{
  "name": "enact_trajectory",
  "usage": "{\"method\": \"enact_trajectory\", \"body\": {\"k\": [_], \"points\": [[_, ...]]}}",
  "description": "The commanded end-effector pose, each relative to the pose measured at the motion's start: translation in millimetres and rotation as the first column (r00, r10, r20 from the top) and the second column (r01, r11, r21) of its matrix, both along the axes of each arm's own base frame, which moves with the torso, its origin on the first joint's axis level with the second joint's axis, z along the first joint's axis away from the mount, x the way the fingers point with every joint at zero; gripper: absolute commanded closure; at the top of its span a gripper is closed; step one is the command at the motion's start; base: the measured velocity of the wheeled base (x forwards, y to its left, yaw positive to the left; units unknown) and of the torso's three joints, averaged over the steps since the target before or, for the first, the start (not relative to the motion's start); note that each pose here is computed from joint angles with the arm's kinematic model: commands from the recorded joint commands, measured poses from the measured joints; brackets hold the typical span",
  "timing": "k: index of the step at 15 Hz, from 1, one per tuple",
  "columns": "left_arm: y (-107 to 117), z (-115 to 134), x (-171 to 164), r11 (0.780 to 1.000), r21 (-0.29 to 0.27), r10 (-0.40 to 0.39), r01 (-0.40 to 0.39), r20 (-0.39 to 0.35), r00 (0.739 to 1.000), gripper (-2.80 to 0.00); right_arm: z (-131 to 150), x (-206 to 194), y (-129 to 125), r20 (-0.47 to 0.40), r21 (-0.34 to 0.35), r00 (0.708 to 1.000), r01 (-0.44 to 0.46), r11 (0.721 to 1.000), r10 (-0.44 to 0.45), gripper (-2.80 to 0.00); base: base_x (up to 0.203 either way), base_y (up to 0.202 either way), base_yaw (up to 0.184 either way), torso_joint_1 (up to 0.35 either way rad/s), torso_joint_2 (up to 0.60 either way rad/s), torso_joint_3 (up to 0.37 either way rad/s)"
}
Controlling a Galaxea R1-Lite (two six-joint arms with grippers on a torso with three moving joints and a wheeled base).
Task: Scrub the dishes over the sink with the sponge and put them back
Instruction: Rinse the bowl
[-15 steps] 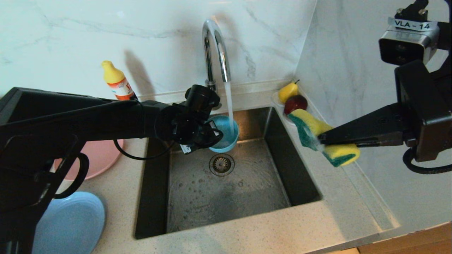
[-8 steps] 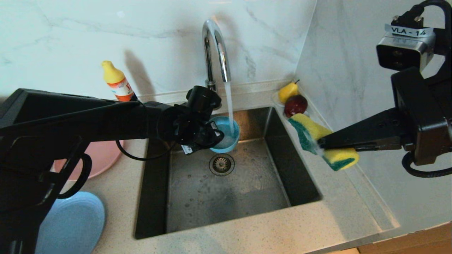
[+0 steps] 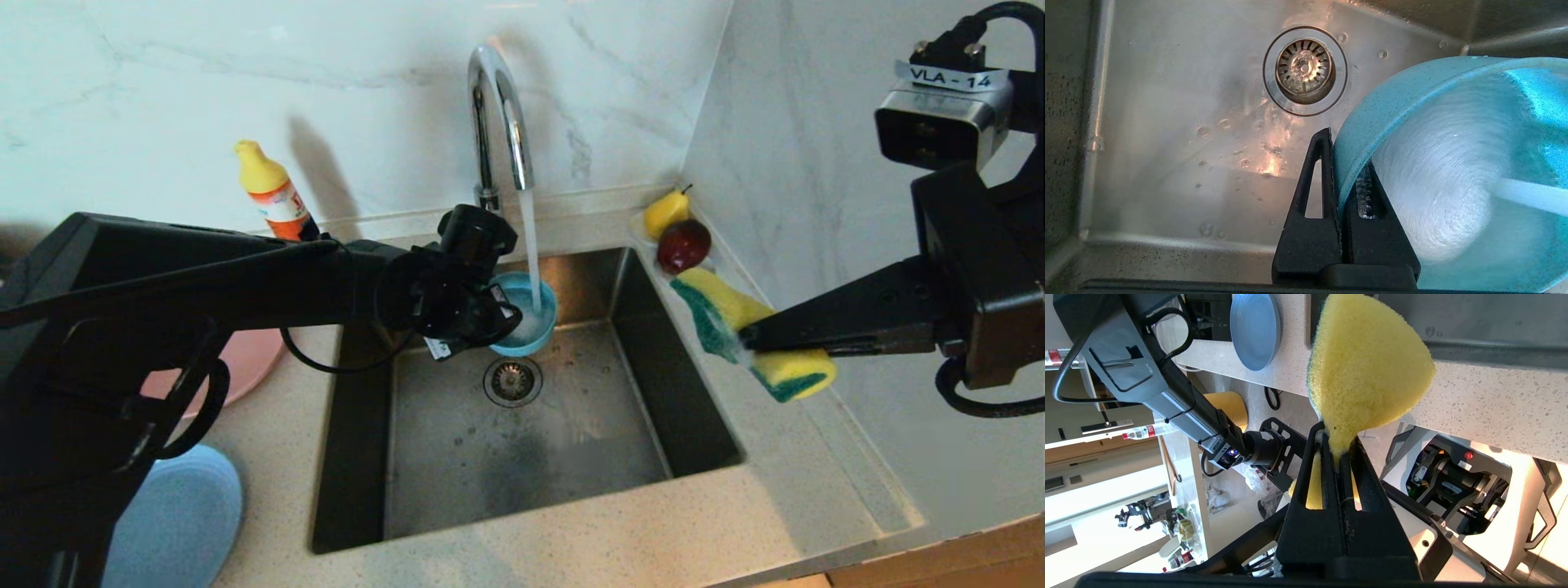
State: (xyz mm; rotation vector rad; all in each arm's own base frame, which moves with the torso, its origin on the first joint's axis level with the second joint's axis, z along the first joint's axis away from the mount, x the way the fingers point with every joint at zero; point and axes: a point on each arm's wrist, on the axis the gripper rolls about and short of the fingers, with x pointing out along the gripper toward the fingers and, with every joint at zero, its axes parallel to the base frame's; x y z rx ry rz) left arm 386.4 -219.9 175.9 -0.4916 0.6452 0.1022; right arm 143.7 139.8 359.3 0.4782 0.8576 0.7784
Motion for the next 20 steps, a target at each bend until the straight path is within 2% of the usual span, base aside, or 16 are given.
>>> {"method": "enact_trajectory", "body": {"k": [1, 6, 8, 10, 12, 14, 17, 20], "points": [[0.3, 0.6, -0.3, 1.0, -0.001, 0.005, -0.005, -0.001, 1.0, 0.0, -0.1, -0.9, -0.6, -0.006, 0.001, 1.0, -0.001, 1.0, 0.001, 0.0, 0.0, 0.0, 0.0, 0.0, 0.0, 0.0], [16.9, 19.9, -27.1, 1.0, 0.029, 0.002, -0.002, -0.017, 1.0, 0.0, -1.4, -0.1, 0.1, -0.011, -0.003, 1.0, 0.0, 1.0, 0.0, 0.0, 0.0, 0.0, 0.0, 0.0, 0.0, 0.0], [28.4, 36.6, -45.9, 0.999, 0.043, -0.008, 0.007, 0.006, 1.0, 0.0, -5.4, 2.3, 2.3, -0.024, -0.015, 1.0, 0.0, 1.0, 0.0, 0.0, 0.0, 0.0, 0.0, 0.0, 0.0, 0.0], [42.4, 54.7, -67.6, 0.997, 0.075, -0.022, 0.018, 0.055, 0.998, 0.0, -8.3, 4.8, 3.8, -0.033, -0.024, 0.999, 0.004, 1.0, -0.005, 0.0, 0.0, 0.0, 0.0, 0.0, 0.0, 0.0], [55.7, 64.9, -84.5, 0.992, 0.123, -0.037, 0.02, 0.141, 0.989, 0.0, -12.2, 6.6, 3.9, -0.043, -0.035, 0.999, 0.009, 0.999, -0.011, 0.0, 0.0, 0.0, 0.0, 0.0, 0.0, 0.0], [67.2, 75.1, -96.5, 0.987, 0.159, -0.065, 0.021, 0.281, 0.957, 0.0, -13.7, 7.7, 5.1, -0.053, -0.038, 0.999, 0.009, 0.999, -0.011, 0.0, 0.0, 0.0, 0.0, 0.0, 0.0, 0.0], [81.3, 85.9, -111.1, 0.975, 0.223, -0.111, 0.002, 0.476, 0.873, 0.0, -13.4, 7.7, 5.0, -0.053, -0.036, 0.999, 0.009, 0.999, -0.011, 0.0, 0.0, 0.0, 0.0, 0.0, 0.0, 0.0], [85.7, 94.8, -115.6, 0.968, 0.249, -0.129, -0.039, 0.622, 0.772, 0.0, -13.8, 7.7, 5.0, -0.055, -0.038, 0.998, 0.009, 0.999, -0.011, 0.0, 0.0, 0.0, 0.0, 0.0, 0.0, 0.0]]}}
